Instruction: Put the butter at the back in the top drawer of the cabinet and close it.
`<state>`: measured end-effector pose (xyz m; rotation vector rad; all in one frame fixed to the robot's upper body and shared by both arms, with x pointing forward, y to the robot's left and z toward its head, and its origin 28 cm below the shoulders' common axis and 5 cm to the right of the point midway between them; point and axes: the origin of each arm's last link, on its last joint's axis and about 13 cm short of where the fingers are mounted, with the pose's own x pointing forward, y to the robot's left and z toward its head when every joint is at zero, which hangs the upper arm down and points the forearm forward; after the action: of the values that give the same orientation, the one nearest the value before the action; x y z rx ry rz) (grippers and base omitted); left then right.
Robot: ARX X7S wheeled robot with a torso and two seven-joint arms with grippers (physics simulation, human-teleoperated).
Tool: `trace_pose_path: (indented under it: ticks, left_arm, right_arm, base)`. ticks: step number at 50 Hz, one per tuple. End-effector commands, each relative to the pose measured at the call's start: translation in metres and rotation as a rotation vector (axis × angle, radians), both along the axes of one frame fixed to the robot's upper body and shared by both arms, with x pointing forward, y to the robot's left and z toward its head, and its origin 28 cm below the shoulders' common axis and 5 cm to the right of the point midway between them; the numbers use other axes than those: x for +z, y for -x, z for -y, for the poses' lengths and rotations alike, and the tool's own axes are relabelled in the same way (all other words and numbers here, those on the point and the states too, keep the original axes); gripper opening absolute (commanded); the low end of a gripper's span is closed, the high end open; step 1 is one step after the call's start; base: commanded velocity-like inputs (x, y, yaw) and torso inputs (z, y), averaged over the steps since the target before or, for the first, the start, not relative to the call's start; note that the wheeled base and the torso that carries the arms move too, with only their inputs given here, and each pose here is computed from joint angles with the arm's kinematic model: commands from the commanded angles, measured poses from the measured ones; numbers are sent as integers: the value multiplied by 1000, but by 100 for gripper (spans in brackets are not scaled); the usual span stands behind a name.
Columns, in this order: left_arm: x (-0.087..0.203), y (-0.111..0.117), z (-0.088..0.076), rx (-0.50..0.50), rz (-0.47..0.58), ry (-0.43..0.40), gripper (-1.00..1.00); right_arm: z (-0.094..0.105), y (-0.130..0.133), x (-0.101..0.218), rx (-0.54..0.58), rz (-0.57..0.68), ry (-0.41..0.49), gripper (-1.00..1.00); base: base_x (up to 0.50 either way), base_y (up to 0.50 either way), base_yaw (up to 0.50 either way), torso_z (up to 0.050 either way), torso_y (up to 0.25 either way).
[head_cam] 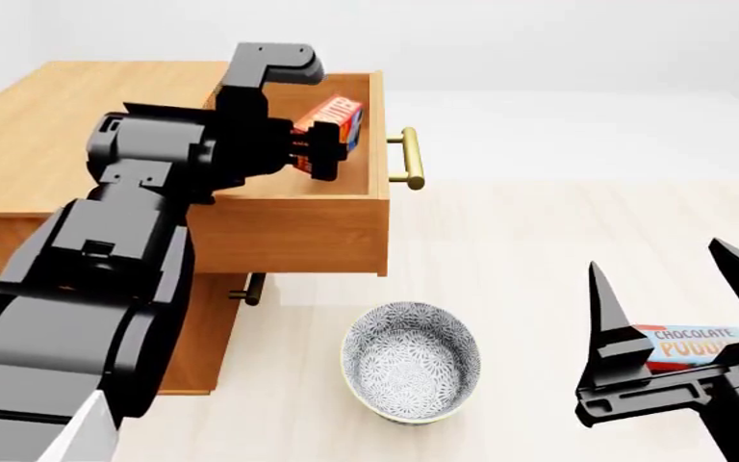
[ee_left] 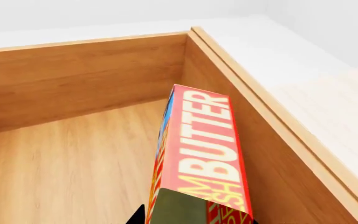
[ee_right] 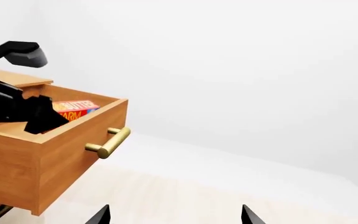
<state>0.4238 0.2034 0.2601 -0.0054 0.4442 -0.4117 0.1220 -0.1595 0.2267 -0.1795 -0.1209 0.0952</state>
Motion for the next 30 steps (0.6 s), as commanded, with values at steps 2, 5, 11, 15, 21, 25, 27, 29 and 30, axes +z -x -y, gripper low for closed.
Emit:
trace_pose_path:
  ticks: [2, 5, 11, 15, 21, 25, 27, 29, 30]
  left_arm:
    - [5, 0, 2, 2, 13, 64, -100]
    - [4, 0, 2, 2, 10, 65, -100]
    - [2, 0, 3, 0, 5, 63, -100]
    - [1, 0, 3, 0, 5, 63, -100]
    - [0, 0, 3, 6, 4, 62, -100]
    - [-2, 0, 3, 6, 2, 61, -100]
    - [-3, 0, 3, 6, 0, 61, -100]
    - [-3, 0, 3, 6, -2, 61, -100]
    - [-4, 0, 3, 6, -3, 62, -100]
  right_arm:
    - [0, 0, 0, -3, 2, 1, 100]
    - [0, 0, 0, -4, 2, 1, 100]
    - [-1, 1, 0, -5, 3, 2, 100]
    - [-1, 1, 0, -5, 3, 2, 100]
    - [0, 1, -1, -4, 1, 1, 100]
    - [-1, 1, 0, -4, 2, 0, 100]
    - [-1, 1, 0, -5, 2, 0, 100]
    - [-1, 1, 0, -7, 3, 0, 100]
    - [-1, 1, 0, -7, 3, 0, 100]
  base:
    - [0, 0, 0, 0, 0]
    - [0, 0, -1, 0, 3]
    - [0, 0, 0, 2, 0]
    - [0, 0, -1, 0, 2]
    - [0, 0, 0, 0, 0]
    - [0, 0, 0, 0, 3]
    - [0, 0, -1, 0, 0]
    - [0, 0, 0, 0, 0]
    - [0, 0, 0, 0, 0]
